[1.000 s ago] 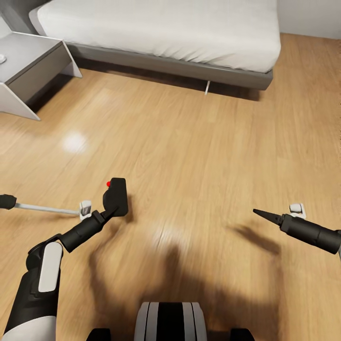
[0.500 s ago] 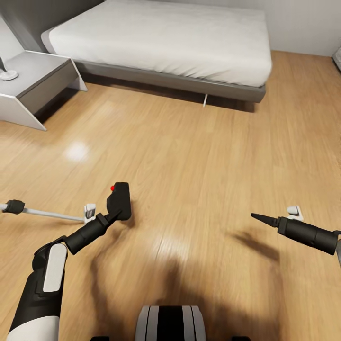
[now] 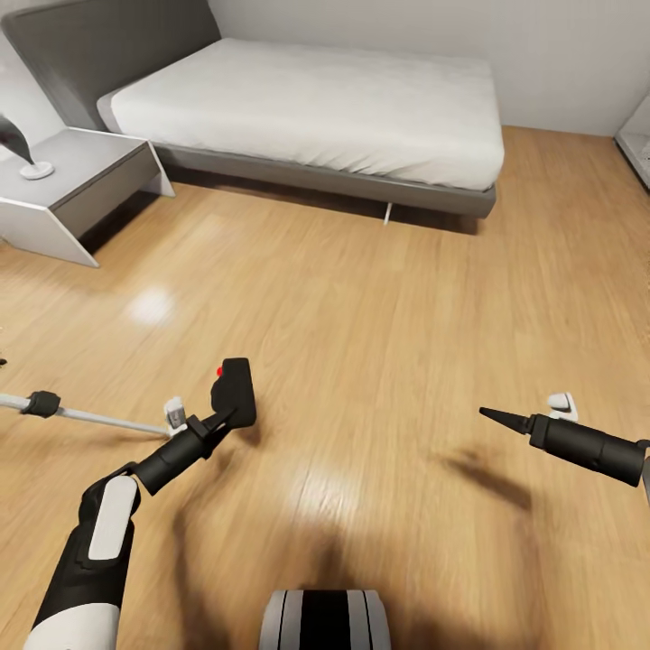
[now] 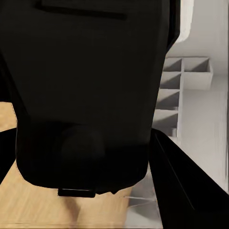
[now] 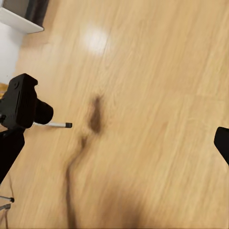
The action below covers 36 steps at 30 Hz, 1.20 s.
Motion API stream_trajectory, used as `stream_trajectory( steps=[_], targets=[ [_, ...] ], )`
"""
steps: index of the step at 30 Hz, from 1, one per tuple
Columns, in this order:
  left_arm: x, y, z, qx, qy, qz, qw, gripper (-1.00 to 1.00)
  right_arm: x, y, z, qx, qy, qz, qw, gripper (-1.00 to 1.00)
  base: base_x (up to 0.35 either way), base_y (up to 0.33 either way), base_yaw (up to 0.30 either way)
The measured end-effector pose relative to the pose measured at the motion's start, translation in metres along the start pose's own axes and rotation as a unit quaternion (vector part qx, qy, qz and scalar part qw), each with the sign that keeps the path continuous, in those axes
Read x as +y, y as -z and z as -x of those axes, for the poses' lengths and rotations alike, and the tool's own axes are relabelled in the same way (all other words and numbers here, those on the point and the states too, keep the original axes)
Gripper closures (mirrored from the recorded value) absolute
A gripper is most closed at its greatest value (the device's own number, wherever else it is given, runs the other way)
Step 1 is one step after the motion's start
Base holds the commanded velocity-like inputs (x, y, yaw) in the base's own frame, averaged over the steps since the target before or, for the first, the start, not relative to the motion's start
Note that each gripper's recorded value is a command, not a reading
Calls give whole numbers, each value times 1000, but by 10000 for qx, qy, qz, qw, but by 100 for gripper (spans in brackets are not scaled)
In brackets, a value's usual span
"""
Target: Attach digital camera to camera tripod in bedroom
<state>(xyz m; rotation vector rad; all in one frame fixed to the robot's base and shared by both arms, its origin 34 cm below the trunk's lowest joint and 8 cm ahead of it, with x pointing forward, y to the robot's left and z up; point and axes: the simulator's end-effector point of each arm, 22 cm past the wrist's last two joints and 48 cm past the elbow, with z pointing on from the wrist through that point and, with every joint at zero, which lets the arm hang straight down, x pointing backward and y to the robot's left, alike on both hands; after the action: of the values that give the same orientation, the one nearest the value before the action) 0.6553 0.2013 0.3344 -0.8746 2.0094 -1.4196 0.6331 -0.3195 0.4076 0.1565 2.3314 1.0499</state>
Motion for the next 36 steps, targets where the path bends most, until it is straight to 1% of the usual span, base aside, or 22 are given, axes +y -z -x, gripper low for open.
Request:
stream_trajectory(
  steps=[1,7,28,36],
  targets=[
    [-5,0,1,-13,36,-78,10000,100,2,1,1,-15,14,5,10000,-100,0,0,0],
    [-22,2,4,-38,-36,-204,9998,100,12,8,10,-103,92,49,9999,-100,0,0,0],
    [-72,10,11,-116,-289,-510,9982,100,46,33,36,-403,371,186,9983,-100,0,0,0],
    [-89,14,13,-149,-392,-578,9974,100,60,43,45,-517,478,245,9972,-100,0,0,0]
  ],
)
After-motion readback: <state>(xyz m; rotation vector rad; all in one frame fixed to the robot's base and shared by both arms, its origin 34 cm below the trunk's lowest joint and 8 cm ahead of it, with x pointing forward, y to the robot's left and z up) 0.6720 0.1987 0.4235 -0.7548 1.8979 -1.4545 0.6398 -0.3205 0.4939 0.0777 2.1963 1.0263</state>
